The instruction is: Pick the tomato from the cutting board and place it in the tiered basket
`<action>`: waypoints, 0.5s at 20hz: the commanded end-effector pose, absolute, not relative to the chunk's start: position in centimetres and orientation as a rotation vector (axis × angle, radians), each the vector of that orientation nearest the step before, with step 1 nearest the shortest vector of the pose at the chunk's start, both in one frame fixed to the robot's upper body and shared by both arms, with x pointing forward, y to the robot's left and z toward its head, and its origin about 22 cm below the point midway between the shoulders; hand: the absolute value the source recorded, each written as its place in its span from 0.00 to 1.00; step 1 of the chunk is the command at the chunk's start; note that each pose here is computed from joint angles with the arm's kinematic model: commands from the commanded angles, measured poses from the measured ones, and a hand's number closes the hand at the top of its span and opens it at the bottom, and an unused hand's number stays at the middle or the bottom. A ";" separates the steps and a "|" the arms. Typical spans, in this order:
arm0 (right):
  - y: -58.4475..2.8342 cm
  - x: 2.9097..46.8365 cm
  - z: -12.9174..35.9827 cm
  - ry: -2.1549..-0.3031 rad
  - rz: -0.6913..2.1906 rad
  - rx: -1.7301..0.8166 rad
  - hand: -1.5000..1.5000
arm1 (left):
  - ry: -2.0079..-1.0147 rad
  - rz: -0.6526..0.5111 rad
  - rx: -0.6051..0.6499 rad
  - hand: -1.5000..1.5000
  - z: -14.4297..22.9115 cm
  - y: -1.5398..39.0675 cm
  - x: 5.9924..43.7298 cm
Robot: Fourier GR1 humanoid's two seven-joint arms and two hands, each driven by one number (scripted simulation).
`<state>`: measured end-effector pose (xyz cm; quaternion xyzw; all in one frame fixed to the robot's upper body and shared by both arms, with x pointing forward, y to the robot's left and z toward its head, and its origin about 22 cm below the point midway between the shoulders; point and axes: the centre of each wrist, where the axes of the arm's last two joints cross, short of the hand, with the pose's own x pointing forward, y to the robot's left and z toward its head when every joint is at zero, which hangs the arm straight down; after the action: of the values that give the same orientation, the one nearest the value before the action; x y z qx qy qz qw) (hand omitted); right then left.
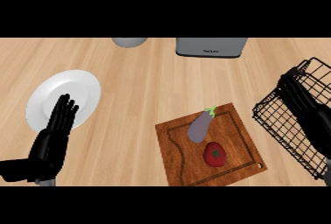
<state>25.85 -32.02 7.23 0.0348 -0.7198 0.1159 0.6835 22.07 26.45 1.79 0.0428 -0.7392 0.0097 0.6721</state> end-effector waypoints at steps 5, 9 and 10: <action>-33.5 24.8 11.4 -1.876 0.042 -0.489 1.00 | -1.388 0.046 0.332 0.50 -2.0 30.3 18.9; -37.3 22.1 6.0 -1.552 -0.496 -0.787 0.00 | -1.299 0.085 0.338 0.50 -3.8 29.7 17.4; -35.3 22.0 5.5 -1.576 -0.596 -0.767 0.00 | -1.304 0.096 0.326 0.50 -3.8 29.2 17.8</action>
<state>23.80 -34.45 8.17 -0.2454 -0.7426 -0.0872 0.6171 18.62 29.02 -2.64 0.1365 -0.6336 0.0312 0.7609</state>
